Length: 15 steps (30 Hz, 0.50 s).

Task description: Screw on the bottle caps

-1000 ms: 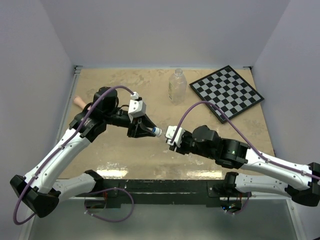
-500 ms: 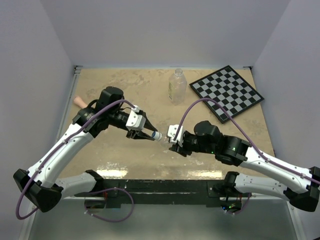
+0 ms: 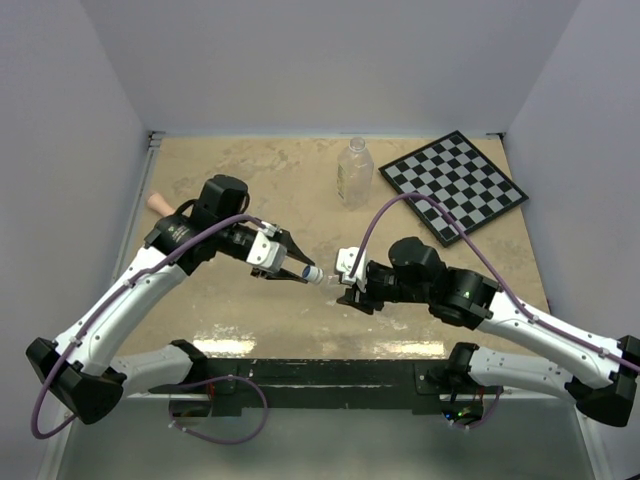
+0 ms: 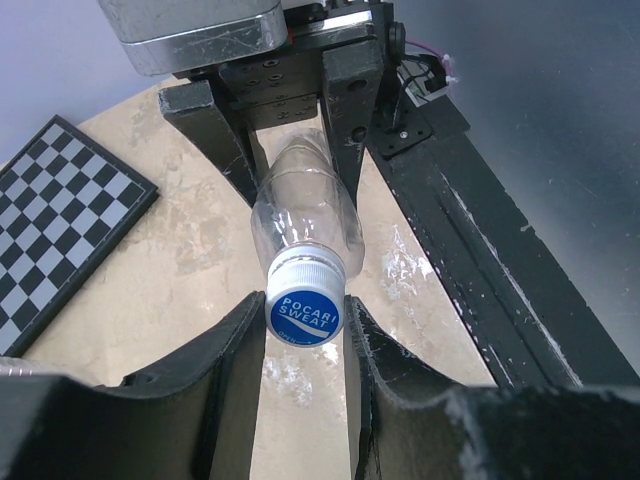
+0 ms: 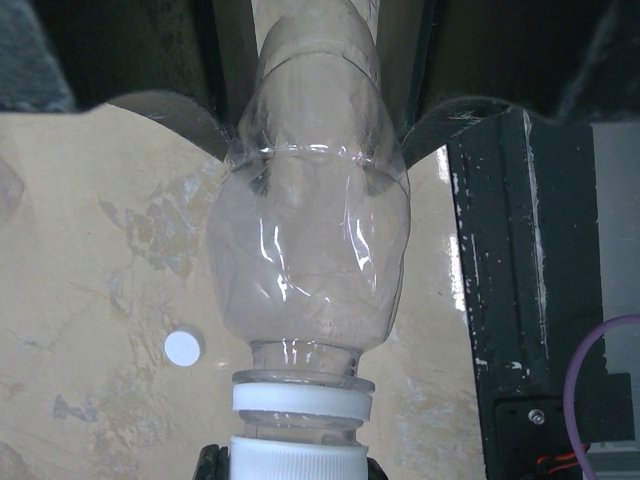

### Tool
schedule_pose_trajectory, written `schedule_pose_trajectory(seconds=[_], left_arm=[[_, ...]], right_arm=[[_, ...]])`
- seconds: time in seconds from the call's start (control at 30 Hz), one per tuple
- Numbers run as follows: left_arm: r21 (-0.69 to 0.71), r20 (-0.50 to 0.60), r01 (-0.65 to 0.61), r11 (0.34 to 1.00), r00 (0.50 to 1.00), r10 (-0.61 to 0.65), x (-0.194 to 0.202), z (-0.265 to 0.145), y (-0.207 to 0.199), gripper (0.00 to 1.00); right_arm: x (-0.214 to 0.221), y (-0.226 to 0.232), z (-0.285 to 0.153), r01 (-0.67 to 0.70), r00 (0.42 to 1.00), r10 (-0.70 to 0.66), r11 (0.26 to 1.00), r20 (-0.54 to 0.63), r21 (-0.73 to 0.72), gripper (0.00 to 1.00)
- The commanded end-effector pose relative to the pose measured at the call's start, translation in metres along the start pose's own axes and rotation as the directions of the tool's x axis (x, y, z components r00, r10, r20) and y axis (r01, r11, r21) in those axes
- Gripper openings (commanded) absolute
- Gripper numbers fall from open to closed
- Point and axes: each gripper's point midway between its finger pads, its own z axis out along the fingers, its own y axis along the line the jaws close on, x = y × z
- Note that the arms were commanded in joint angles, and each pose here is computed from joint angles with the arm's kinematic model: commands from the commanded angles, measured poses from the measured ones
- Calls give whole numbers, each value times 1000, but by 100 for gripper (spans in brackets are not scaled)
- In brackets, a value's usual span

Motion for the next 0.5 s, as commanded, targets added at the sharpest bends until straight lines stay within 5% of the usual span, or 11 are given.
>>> schedule_pose_trajectory(seconds=[0.0,0.3,0.47], left_arm=[[30,-20,-50,998,999,51,8,9,4,13],[-1,-42,-75,997,996,75,3,5,13,40],[-27,-42,-94,995,995,93,-3,2,18,70]], right_arm=[[-123,-5,-22,112,899,-110,993,424,21,7],[-120,-7,-24,120,895,-125,992,428,40,8],[-114,-7,-20,123,901,-128,992,415,39,8]])
